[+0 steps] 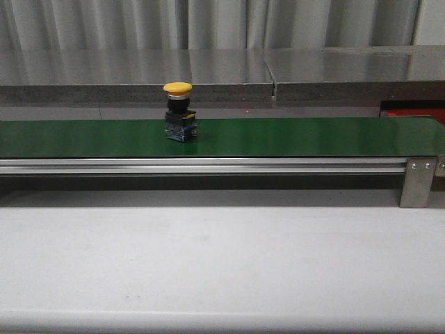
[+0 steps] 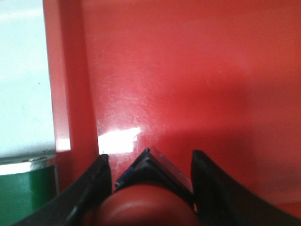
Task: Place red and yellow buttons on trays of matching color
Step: 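Carry the red button into the red tray and open the right gripper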
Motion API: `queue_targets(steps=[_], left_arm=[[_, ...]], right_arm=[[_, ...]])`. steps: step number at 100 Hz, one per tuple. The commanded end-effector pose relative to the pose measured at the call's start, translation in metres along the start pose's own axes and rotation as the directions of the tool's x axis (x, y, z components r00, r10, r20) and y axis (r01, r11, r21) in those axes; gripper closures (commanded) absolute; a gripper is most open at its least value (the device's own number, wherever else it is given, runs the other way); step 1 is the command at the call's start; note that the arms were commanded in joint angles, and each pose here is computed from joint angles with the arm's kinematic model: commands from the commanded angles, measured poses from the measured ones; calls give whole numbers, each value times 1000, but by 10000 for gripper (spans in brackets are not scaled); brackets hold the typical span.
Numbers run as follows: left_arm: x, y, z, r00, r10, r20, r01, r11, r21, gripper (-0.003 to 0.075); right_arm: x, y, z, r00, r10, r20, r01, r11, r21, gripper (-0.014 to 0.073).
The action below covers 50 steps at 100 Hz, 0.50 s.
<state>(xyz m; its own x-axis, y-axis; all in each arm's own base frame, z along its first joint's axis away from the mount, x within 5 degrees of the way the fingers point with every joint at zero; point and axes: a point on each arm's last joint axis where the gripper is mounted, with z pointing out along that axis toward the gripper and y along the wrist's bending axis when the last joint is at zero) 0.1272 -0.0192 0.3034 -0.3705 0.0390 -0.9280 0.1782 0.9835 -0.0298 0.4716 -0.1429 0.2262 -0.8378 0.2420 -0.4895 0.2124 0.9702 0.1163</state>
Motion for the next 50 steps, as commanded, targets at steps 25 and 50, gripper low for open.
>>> queue_targets(steps=[25,50], left_arm=[[-15,0,-3,995,-16,98,16,1000,-6,739],[-15,0,-3,995,-16,98,16,1000,-6,739]], right_arm=[[-15,2,-13,994,10,108,-8,1000,-13,395],[-14,1,-8,995,13,98,-12,1000,-16,310]])
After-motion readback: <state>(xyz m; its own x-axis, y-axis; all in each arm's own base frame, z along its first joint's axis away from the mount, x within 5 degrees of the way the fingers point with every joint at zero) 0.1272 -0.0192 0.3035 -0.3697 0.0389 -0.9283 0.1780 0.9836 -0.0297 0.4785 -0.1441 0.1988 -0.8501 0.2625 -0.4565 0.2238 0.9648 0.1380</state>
